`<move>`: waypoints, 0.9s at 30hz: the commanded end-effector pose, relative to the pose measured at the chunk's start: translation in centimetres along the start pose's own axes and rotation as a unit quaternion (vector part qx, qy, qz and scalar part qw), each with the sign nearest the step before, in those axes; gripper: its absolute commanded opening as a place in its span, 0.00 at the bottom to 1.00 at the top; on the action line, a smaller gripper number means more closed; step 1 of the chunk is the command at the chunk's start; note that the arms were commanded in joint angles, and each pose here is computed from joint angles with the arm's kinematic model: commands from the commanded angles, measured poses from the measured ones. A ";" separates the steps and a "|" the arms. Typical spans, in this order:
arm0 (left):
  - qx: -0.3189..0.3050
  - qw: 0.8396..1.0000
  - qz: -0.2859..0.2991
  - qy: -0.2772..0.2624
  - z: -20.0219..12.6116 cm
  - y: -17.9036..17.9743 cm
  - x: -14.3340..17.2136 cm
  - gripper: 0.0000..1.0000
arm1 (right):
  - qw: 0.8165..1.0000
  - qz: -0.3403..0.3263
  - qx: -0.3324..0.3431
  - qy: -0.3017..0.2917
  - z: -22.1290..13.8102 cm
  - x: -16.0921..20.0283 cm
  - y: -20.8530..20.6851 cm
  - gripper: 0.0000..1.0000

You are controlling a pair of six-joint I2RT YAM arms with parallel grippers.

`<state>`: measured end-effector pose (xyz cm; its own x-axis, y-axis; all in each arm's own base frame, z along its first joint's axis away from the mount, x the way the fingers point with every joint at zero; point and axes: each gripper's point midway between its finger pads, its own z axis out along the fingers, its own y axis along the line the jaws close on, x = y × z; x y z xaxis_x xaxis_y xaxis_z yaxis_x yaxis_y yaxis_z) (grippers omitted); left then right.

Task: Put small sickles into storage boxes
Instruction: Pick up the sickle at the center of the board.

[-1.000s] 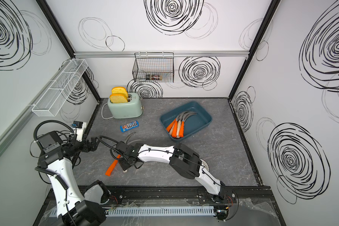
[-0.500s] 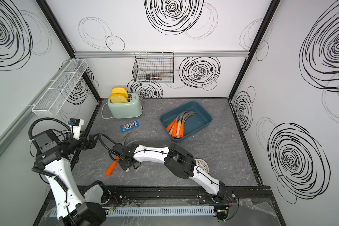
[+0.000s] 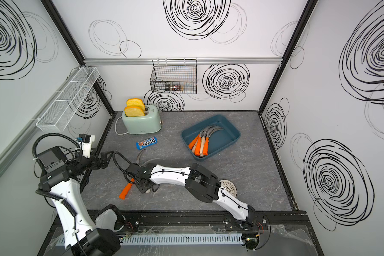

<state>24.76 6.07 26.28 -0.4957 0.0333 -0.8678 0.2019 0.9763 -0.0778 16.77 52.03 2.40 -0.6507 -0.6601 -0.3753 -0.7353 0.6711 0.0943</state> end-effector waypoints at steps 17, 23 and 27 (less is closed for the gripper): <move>0.056 0.998 0.023 0.004 -0.6 -3.1 0.2 0.96 | 0.998 -0.016 0.028 0.048 1.5 2.9 -1.5 0.29; 0.059 0.998 0.020 0.005 -0.4 -3.2 0.1 0.96 | 0.997 -0.023 0.048 0.053 1.7 3.3 -2.4 0.33; 0.058 0.998 0.022 0.003 -0.5 -3.2 -0.1 0.96 | 0.997 -0.027 0.052 0.054 1.6 3.4 -2.5 0.34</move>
<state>23.78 4.05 25.65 -0.5280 0.0579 -0.8472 0.2723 0.9565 -0.1043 17.21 51.34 2.13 -0.6380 -0.6754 -0.3698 -0.7408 0.6694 0.0556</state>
